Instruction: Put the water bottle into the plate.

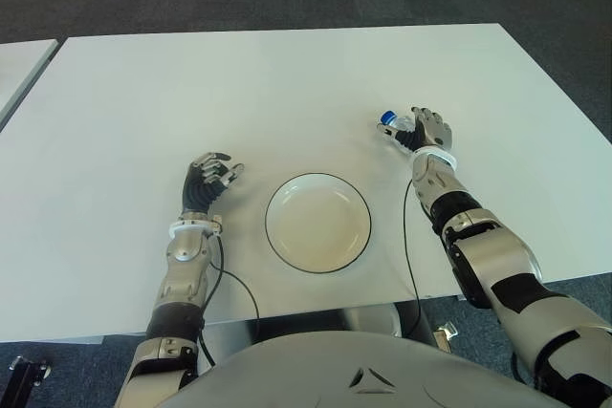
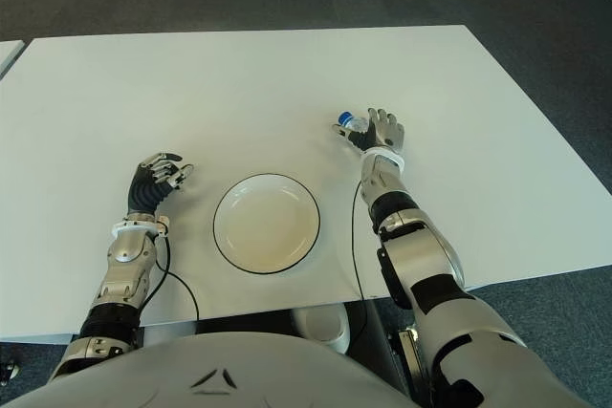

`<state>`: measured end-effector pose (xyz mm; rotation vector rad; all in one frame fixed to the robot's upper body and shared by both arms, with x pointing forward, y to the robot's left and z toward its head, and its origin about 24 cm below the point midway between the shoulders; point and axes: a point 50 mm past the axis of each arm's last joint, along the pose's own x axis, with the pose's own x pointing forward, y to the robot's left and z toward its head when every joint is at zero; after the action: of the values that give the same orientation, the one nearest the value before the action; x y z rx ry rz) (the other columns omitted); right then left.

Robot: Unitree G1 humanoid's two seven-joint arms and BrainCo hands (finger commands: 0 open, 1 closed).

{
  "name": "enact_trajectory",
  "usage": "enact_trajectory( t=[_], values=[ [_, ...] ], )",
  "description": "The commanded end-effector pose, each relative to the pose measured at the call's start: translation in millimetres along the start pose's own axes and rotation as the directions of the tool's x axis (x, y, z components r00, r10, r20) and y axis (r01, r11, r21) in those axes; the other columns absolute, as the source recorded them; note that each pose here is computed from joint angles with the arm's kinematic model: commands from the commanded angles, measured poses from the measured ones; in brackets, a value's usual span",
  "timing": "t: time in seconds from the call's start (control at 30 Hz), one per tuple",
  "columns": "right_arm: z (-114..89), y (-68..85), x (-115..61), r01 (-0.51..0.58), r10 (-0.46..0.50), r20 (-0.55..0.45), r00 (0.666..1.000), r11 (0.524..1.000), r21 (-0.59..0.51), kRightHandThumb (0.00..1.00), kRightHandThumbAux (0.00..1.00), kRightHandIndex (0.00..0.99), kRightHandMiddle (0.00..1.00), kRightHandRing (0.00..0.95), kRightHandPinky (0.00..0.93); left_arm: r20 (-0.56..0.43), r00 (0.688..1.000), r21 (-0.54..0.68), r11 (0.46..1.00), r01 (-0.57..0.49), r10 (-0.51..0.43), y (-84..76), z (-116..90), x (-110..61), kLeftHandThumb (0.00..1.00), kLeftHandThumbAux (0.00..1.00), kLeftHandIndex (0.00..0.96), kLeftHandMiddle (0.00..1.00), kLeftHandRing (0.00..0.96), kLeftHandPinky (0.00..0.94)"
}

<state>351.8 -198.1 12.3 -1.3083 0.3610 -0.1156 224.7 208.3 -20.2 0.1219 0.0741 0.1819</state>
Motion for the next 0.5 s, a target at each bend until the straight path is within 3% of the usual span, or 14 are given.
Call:
enact_trajectory(
  t=[0.03,0.5],
  values=[
    [-13,38.0,-14.9,-0.202,0.201,-0.067,0.977,0.979,0.003,0.553,0.217,0.0,0.0,0.0,0.0,-0.013,1.0,0.002,1.0,0.004,-0.004,-1.1,-2,0.1,0.707,0.716,0.436,0.673,0.669,0.656],
    [-21,48.9,-19.8,-0.304,0.298,-0.143,0.944,0.952,-0.027,0.549,0.305,0.0,0.0,0.0,0.0,0.003,1.0,-0.001,1.0,0.012,-0.012,-1.3,-1,0.5,0.706,0.716,0.435,0.681,0.679,0.664]
  ],
)
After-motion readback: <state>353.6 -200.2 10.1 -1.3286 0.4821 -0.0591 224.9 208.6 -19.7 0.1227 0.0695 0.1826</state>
